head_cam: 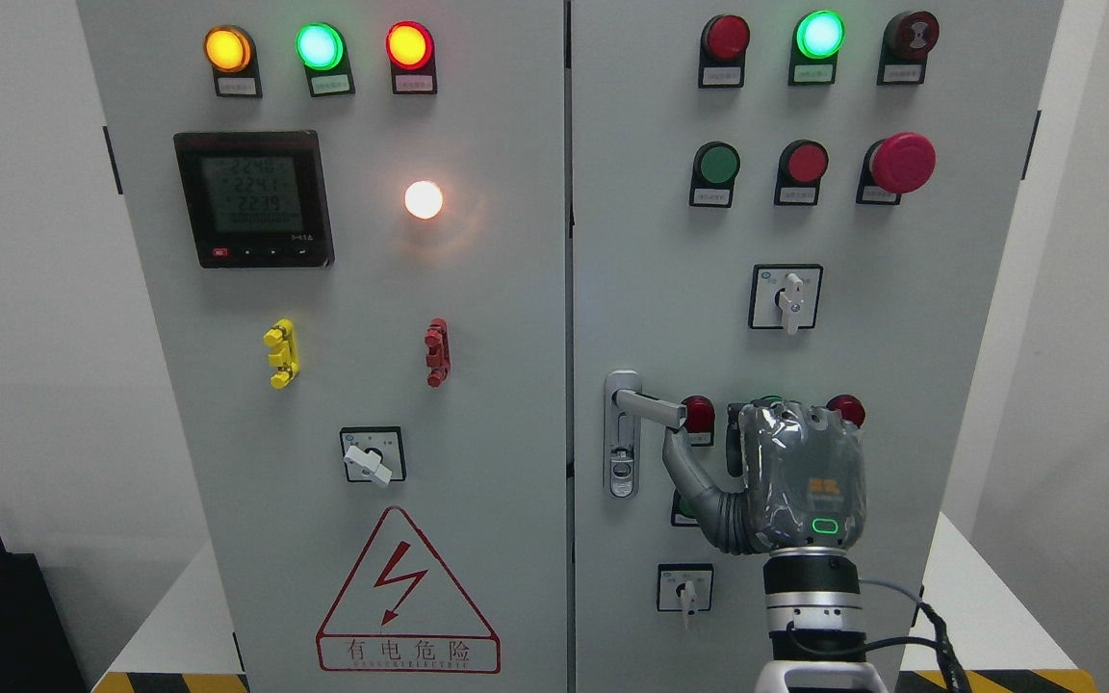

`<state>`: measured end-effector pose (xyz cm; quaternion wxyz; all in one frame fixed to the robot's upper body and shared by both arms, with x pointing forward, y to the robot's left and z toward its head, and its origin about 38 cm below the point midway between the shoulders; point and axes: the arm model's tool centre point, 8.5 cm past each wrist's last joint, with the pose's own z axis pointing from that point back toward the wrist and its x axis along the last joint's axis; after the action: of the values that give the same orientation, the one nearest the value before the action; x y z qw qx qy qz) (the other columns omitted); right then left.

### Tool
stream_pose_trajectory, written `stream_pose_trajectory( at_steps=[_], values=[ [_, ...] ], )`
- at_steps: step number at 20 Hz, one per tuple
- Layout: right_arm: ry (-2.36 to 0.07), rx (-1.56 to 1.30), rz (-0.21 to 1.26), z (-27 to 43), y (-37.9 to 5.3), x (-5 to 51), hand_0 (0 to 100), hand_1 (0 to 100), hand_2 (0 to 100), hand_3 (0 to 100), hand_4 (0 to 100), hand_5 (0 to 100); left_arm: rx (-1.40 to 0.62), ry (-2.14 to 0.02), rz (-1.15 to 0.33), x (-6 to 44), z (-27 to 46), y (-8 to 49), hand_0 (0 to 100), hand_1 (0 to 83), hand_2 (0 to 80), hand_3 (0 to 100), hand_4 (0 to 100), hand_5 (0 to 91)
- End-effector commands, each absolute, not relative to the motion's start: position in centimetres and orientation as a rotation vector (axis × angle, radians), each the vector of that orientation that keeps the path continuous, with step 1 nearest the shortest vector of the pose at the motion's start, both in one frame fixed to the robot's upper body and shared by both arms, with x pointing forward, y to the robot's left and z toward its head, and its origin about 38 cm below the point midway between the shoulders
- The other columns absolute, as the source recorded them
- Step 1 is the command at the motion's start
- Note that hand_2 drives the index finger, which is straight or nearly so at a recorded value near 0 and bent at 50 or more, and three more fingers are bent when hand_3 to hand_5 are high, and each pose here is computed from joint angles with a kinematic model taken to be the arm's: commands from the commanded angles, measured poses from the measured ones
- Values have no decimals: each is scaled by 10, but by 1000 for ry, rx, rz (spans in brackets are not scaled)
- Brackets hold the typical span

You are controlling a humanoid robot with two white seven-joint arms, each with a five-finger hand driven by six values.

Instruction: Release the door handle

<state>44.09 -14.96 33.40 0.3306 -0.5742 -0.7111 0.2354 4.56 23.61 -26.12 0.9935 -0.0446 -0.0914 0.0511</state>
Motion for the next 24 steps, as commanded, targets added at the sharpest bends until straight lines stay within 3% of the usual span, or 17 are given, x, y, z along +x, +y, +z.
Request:
stream_pose_trajectory(
  at_steps=[1, 15, 17, 18, 19, 20, 21, 23, 24],
  values=[
    [-1859, -1497, 617, 331, -149, 440, 406, 134, 953, 1000, 948, 955, -88, -166, 115, 40, -261, 236, 120, 389, 0, 0, 0, 0],
    [-1949, -1493, 647, 303, -149, 404, 413, 137, 911, 1000, 907, 917, -88, -166, 115, 40, -261, 236, 120, 389, 0, 0, 0, 0],
    [-1982, -1513, 672, 302, -154, 397, 416, 136, 842, 1000, 874, 874, -88, -165, 115, 40, -261, 236, 120, 389, 0, 0, 0, 0],
    [-1999, -1513, 698, 300, -155, 393, 418, 136, 760, 1000, 835, 818, -88, -165, 115, 40, -261, 236, 120, 389, 0, 0, 0, 0],
    [-2019, -1510, 720, 298, -156, 389, 418, 137, 646, 940, 775, 726, -88, -165, 115, 40, -261, 236, 120, 389, 0, 0, 0, 0],
    [-2010, -1514, 722, 295, -163, 386, 418, 137, 629, 911, 744, 686, -88, -166, 115, 40, -261, 236, 120, 389, 0, 0, 0, 0],
    [-1999, -1520, 726, 291, -171, 382, 415, 140, 542, 806, 641, 537, -88, -165, 115, 40, -261, 236, 120, 389, 0, 0, 0, 0],
    [-1995, -1518, 744, 284, -181, 377, 414, 141, 455, 664, 532, 421, -88, -165, 115, 40, -261, 236, 120, 389, 0, 0, 0, 0],
    [-1995, -1506, 728, 282, -191, 376, 412, 145, 379, 508, 402, 301, -88, -166, 115, 40, -261, 236, 120, 389, 0, 0, 0, 0]
  ],
)
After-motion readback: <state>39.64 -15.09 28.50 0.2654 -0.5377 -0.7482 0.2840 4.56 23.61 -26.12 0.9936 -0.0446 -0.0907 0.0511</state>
